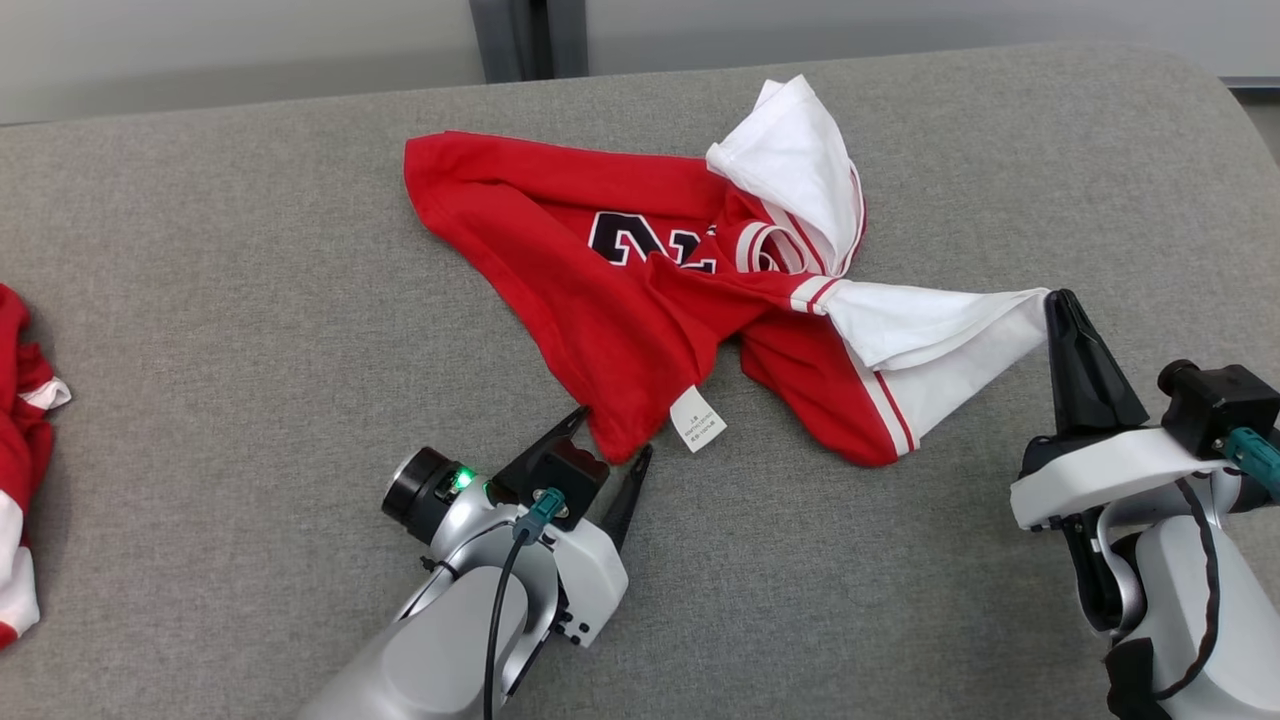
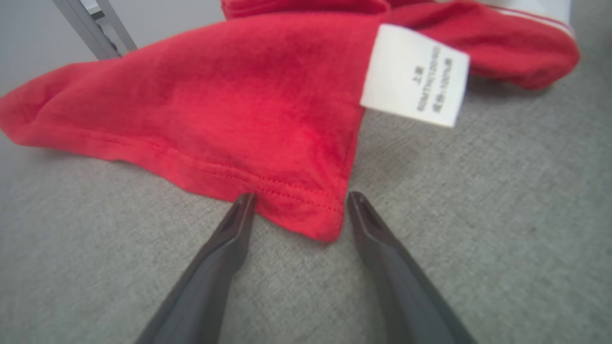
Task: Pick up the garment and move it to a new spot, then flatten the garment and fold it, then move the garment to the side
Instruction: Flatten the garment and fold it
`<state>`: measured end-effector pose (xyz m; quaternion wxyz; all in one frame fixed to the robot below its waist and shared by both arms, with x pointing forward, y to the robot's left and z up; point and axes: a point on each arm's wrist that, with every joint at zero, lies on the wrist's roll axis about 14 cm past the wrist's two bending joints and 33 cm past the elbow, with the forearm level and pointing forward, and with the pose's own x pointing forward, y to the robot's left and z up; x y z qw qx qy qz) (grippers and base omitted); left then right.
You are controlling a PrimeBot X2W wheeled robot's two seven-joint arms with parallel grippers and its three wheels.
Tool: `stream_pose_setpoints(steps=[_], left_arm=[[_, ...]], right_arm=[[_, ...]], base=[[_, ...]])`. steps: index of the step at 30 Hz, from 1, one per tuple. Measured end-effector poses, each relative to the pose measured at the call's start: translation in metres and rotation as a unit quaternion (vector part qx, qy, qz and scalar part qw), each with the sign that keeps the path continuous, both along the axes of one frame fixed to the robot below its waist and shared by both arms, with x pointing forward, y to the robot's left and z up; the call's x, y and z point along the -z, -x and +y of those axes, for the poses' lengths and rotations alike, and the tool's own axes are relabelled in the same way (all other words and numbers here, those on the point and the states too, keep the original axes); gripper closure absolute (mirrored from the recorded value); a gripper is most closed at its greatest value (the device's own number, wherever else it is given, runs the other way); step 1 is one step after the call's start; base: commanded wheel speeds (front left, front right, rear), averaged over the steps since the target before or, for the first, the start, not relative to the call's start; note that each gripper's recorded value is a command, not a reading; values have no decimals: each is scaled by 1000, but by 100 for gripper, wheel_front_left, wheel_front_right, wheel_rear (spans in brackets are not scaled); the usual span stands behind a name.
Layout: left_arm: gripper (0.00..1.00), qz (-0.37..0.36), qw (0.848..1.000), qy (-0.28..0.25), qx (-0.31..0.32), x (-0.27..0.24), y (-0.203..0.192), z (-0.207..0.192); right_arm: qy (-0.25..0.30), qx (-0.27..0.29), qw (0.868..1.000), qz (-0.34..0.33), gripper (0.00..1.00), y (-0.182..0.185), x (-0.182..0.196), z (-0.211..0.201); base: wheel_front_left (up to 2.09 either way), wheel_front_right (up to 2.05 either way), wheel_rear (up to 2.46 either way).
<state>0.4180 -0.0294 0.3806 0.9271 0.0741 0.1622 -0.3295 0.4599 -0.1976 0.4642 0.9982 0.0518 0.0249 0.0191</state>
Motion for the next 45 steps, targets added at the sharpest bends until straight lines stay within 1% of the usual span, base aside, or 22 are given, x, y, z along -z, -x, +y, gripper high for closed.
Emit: stream_pose_setpoints(steps=[10, 11, 12, 13, 14, 15, 20, 23, 28, 32, 35, 39, 42, 45], left_arm=[[0, 3, 1000, -9, -7, 4, -1, 2], [2, 2, 1000, -9, -6, 4, -1, 1], [13, 0, 1000, -10, -6, 3, -2, 1], [62, -2, 1000, -10, -5, 2, -2, 0], [77, -2, 1000, -9, -7, 1, -2, 0], [100, -3, 1000, -9, -8, 0, -2, 0], [100, -10, 1000, -1, -16, -7, -1, 1], [100, -13, 999, 7, -37, -13, -1, 7], [100, -26, 997, 26, -67, -28, -4, 17], [100, -61, 992, 40, -104, -52, -13, 37], [100, -82, 987, 52, -130, -69, -16, 53], [100, -132, 979, 52, -149, -100, -25, 74], [100, -170, 972, 43, -158, -123, -29, 89], [100, -199, 966, 38, -162, -143, -31, 102]], right_arm=[[-1, -4, 1000, -2, 100, -5, -1, 3], [-1, -5, 1000, -2, 100, -5, -1, 3], [-1, -6, 1000, -2, 100, -5, 0, 4], [-1, -7, 1000, -2, 100, -5, -1, 5], [-1, -7, 1000, -2, 100, -5, -1, 5], [0, -8, 1000, -3, 100, -5, -1, 5], [0, -9, 1000, -5, 100, -2, -4, 6], [2, -15, 1000, -2, 100, 2, -3, 9], [7, -21, 1000, -13, 100, 3, -12, 11], [39, -34, 998, -22, 100, 6, -22, 11], [68, -45, 996, -44, 100, 4, -40, 10], [126, -55, 987, -84, 100, -3, -76, 2], [185, -72, 973, -117, 100, -7, -106, 3], [218, -74, 961, -156, 100, -11, -142, 3]], base=[[0, 0, 0], [0, 0, 0], [0, 0, 0], [0, 0, 0], [0, 0, 0], [0, 0, 0], [0, 0, 0], [0, 0, 0], [0, 0, 0], [0, 0, 0], [0, 0, 0], [0, 0, 0], [0, 0, 0], [0, 0, 0]])
